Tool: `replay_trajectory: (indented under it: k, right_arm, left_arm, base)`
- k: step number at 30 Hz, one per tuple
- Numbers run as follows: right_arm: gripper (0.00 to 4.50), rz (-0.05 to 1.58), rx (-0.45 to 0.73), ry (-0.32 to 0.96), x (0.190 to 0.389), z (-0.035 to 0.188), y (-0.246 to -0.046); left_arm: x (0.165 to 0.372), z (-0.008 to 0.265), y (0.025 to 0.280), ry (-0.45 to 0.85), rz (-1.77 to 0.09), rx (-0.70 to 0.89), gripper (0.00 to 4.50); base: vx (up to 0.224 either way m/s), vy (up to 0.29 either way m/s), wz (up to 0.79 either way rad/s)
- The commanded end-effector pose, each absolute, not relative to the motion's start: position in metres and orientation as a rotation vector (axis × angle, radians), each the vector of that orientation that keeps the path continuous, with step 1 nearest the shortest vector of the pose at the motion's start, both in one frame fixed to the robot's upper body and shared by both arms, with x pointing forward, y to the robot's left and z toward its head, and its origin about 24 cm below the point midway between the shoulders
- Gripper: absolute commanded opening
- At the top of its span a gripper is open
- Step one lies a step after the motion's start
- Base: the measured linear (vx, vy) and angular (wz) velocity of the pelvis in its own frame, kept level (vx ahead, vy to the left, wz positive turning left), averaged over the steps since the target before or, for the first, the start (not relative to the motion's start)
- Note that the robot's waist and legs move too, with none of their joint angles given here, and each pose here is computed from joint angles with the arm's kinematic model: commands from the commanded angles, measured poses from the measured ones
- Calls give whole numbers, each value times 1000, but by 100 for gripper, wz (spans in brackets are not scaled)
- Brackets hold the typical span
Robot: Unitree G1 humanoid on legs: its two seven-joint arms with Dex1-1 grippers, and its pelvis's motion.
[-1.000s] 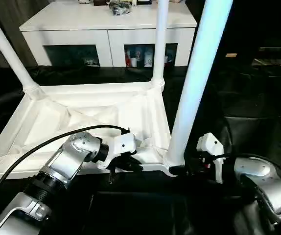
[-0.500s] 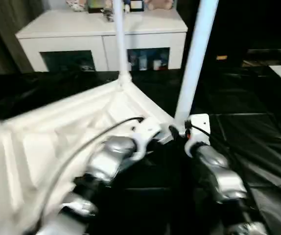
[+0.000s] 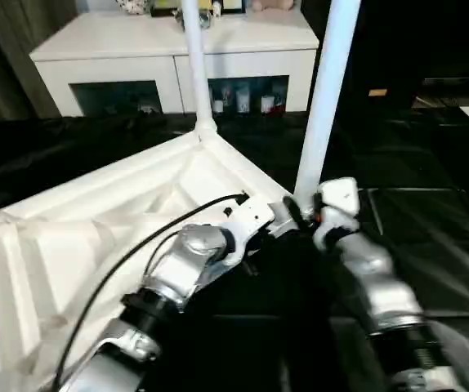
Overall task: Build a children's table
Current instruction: Rotate leg to tighten
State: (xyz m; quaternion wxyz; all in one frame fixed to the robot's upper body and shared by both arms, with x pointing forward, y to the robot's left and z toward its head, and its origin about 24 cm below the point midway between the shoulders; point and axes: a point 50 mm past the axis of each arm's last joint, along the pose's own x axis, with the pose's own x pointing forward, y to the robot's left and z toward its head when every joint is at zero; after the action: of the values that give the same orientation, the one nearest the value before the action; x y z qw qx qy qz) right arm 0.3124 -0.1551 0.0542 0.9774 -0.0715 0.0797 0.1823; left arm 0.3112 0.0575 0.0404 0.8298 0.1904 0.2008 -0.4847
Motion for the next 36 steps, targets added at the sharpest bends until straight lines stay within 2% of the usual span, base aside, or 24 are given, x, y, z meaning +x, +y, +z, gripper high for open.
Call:
replay_trajectory:
  k: [1,4,6,10,16,18,22,23,31,36]
  right_arm:
    - [405,594,-164,207,296,54,-157]
    - [405,818,-238,240,275,54,-165]
    - [405,918,-254,276,263,52,-173]
    - [405,971,-243,296,258,52,-173]
    - [405,1054,-228,319,254,51,-167]
    - [390,1068,-228,328,253,49,-166]
    - [368,1079,-219,347,252,47,-167]
    - [347,1079,-217,349,252,47,-168]
    - [291,1057,-184,356,254,46,-168]
    - [279,798,-177,377,272,31,-169]
  left_arm:
    - [299,16,81,578,-1096,445,0]
    - [291,20,93,575,-1246,453,0]
    - [277,26,100,545,-1453,454,0]
    - [271,29,107,602,-1512,428,0]
    - [266,32,111,615,-1555,421,0]
    - [267,30,112,618,-1551,426,0]
    - [266,30,114,628,-1559,427,0]
    - [266,30,114,629,-1559,427,0]
    - [266,29,116,648,-1546,428,0]
    - [275,22,112,656,-1400,430,0]
  base:
    - [0,0,0]
    - [0,0,0]
    - [0,0,0]
    - [0,0,0]
    - [0,0,0]
    - [0,0,0]
    - [0,0,0]
    - [0,0,0]
    - [0,0,0]
    - [0,0,0]
